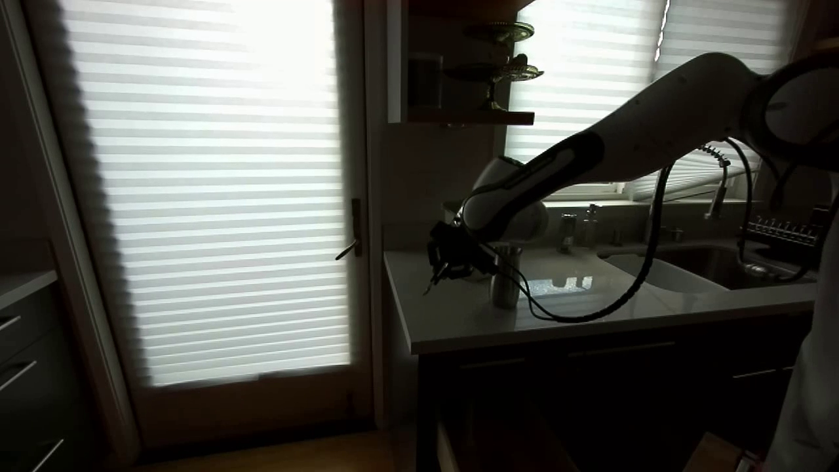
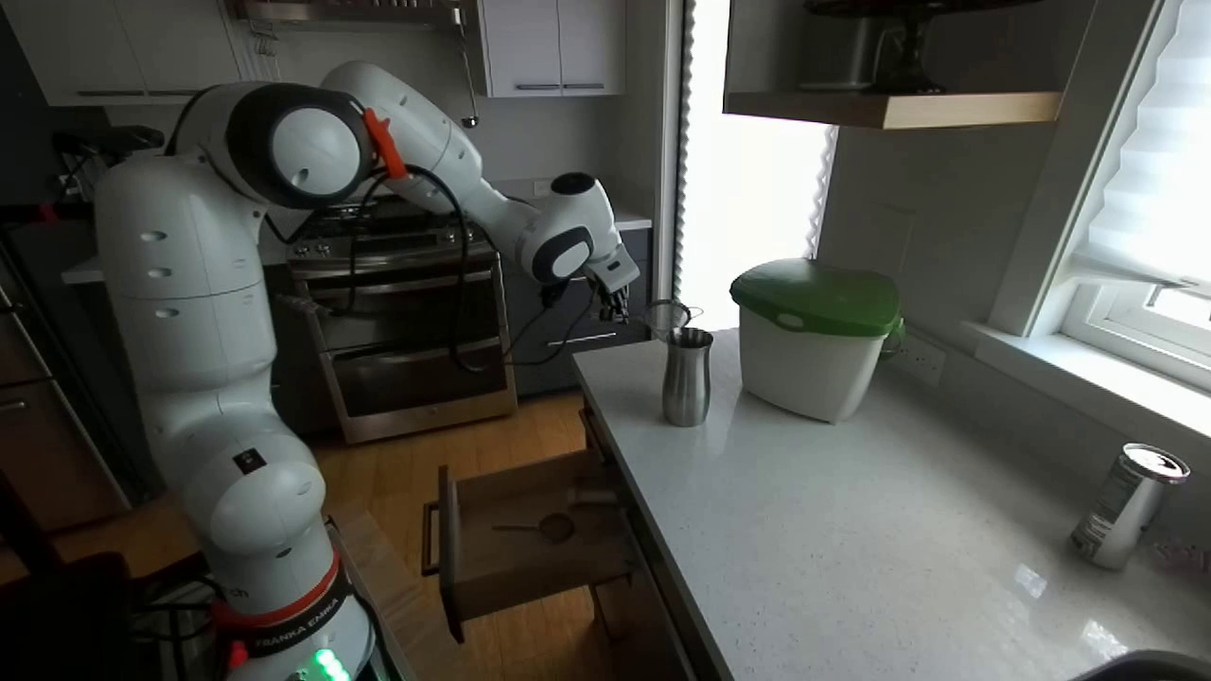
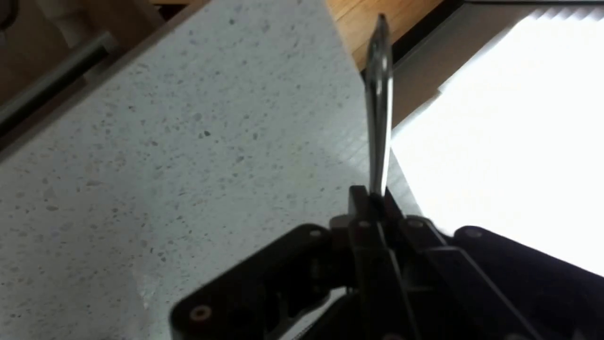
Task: Pick up the tea strainer and put it on top of the cocktail mixer
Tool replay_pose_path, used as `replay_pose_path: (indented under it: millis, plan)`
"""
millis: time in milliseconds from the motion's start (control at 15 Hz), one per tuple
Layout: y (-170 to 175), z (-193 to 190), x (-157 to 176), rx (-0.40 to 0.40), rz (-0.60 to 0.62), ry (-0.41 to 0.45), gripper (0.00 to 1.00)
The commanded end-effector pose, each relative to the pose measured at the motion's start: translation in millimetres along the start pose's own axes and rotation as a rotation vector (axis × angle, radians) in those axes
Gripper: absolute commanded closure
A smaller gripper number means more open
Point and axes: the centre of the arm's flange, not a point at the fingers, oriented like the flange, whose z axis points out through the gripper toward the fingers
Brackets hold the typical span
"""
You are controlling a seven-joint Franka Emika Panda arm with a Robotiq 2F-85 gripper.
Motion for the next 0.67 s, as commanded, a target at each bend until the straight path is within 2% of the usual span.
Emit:
replay_pose_path:
  millis: [0,333,600]
  plan:
    - [23,-63,-26,0.179,-0.027,-0.054,0.99]
    - [46,-119,-59,0.456,-0.086,-0.064,0.99]
    - [89,-147,-68,0.659,-0.039,-0.053,0.99]
